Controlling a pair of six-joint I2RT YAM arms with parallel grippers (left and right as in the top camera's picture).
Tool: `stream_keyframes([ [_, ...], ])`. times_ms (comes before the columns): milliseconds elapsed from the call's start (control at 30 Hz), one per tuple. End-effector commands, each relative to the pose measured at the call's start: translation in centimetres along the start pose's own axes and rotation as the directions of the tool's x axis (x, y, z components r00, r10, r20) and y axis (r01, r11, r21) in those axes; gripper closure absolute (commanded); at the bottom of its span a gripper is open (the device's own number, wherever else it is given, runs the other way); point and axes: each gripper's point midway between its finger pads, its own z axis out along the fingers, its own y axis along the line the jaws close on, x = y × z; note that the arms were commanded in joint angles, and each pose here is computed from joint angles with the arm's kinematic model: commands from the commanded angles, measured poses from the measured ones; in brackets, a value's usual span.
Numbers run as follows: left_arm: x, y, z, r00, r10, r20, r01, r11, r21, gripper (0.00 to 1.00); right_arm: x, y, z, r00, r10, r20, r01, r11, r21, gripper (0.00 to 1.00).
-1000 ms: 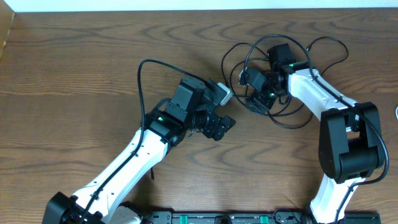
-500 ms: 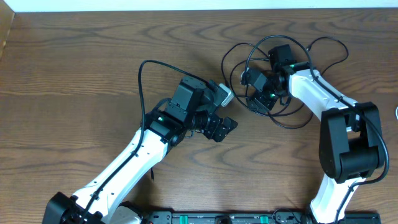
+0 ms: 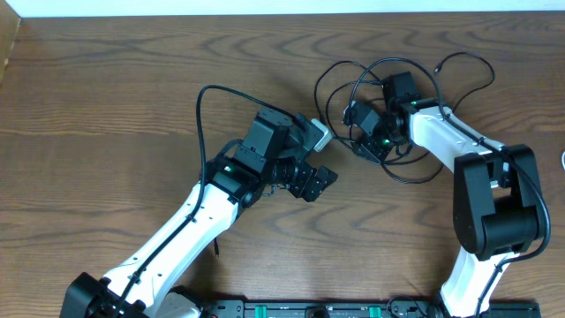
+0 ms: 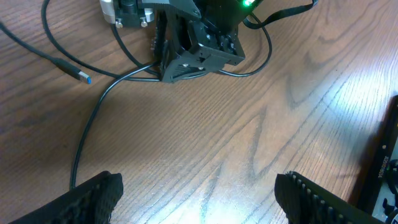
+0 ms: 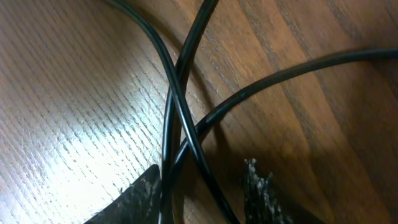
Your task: Untangle cables
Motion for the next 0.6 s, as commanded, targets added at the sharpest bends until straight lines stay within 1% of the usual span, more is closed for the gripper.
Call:
stream_keyframes([
  [0, -0.1, -0.2, -0.1, 1.0, -0.007, 0.001, 0.007, 1.0, 0.016, 0.16, 0.1, -0.4, -0.5, 0.997, 0.077, 0.004, -0.077, 0.997, 0.015, 0.65],
  [133, -0.1, -0.2, -0.1, 1.0, -0.007, 0.0, 0.007, 1.0, 0.016, 0.16, -0.7, -0.8, -1.4, 0.994, 0.107, 0.024, -0.108, 0.993, 0.039, 0.67],
  [267, -0.1, -0.2, -0.1, 1.0, -0.007, 0.0, 0.007, 1.0, 0.016, 0.16, -1.7, -0.9, -2.9, 0.993, 0.101, 0.06, -0.104, 0.993, 0.061, 0.69],
  [400, -0.1, -0.2, -0.1, 1.0, -0.007, 0.0, 0.007, 1.0, 0.016, 0.16, -2.8, -0.9, -4.9, 0.99, 0.094, 0.104, -0.104, 0.99, 0.091, 0.82],
  [433, -0.1, -0.2, -0.1, 1.0, -0.007, 0.0, 0.007, 1.0, 0.016, 0.16, -3.0, -0.9, -5.3, 0.989, 0.099, 0.112, -0.11, 0.989, 0.096, 0.89],
  [467, -0.1, -0.3, -0.1, 1.0, -0.007, 0.001, 0.007, 1.0, 0.019, 0.16, -3.2, -1.0, -5.8, 0.986, 0.107, 0.125, -0.121, 0.987, 0.104, 0.99],
  [567, -0.1, -0.3, -0.1, 1.0, -0.007, 0.001, 0.007, 1.0, 0.019, 0.16, -4.1, -0.9, -7.6, 0.978, 0.121, 0.169, -0.143, 0.982, 0.123, 0.99],
])
